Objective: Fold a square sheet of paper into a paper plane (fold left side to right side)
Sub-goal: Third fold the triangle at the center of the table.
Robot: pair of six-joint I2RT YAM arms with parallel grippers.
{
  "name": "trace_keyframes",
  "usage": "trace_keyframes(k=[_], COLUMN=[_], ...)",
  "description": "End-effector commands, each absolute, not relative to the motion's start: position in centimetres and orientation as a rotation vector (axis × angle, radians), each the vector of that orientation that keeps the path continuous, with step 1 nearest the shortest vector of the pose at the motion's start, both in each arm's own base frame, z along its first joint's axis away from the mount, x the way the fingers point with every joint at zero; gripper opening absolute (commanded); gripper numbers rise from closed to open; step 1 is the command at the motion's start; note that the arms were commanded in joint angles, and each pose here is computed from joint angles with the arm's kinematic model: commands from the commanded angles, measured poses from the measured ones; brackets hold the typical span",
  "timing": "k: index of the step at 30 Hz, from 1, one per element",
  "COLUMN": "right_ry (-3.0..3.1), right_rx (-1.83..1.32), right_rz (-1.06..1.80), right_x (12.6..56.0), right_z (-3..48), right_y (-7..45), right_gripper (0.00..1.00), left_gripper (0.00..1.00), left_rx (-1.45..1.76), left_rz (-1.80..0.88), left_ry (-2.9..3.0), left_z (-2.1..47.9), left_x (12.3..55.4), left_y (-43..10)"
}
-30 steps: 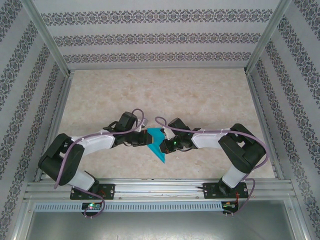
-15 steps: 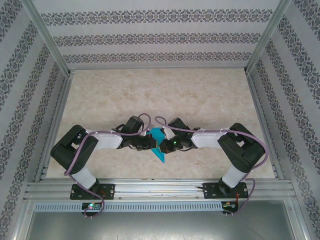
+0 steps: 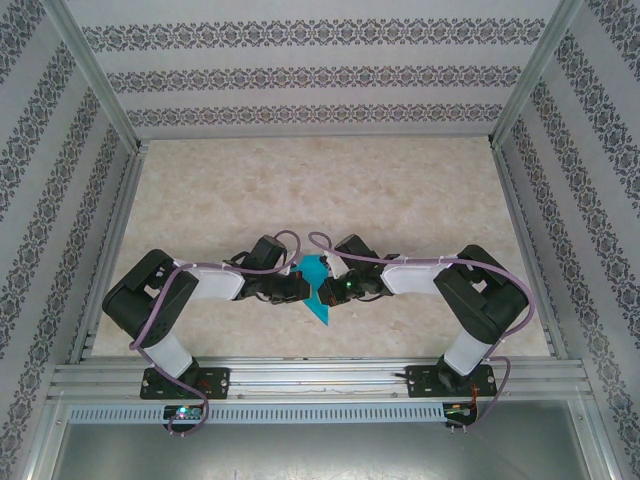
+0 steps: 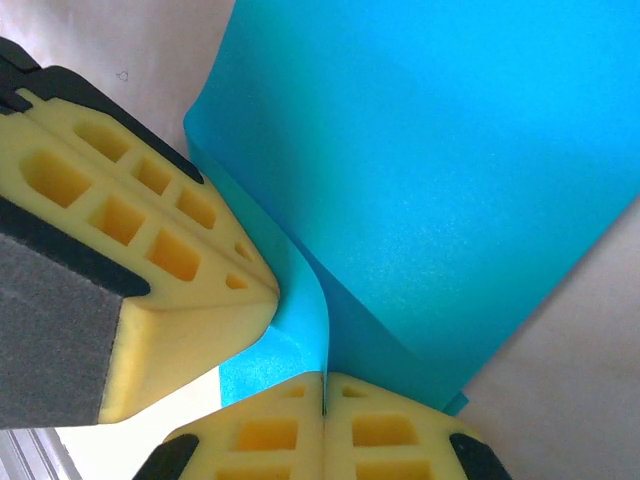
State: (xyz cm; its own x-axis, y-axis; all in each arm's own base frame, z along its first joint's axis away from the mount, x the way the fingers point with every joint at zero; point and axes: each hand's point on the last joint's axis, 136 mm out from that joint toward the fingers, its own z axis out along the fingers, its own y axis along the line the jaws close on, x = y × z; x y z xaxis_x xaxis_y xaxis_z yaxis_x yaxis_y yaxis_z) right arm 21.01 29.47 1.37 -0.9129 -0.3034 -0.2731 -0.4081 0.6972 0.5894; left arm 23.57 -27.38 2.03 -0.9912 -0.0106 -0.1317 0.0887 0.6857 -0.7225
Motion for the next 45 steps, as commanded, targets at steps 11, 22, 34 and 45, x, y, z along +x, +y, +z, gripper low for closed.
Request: trace_keyframes(k=[11,22,34,45], right_ry=[2.872,2.746,2.769,2.837], right_rx=[-0.515,-0.428,-0.41,-0.448], right_rz=[0.894,1.012,1.32,1.287], right_x=[20.7,22.9,17.6,16.6], right_z=[-0.7,4.6,6.4,4.5], right_y=[27.4,27.6,28.3,29.6], right_gripper=[0.1,0.4,0.11,0.09], left_gripper=[0.06,0.06,0.06,0.06], left_rx=[0.047,0.043,0.047,0.051], left_rz=[-1.089,-1.088,-1.096,-1.09], left_ry=[2.823,2.827,2.811,2.812], left_z=[-0.6,-0.9,-0.5,-0.3], left_x=[22.5,22.4,22.7,22.7], left_y=[-26.1,-26.0,-26.2,-26.1])
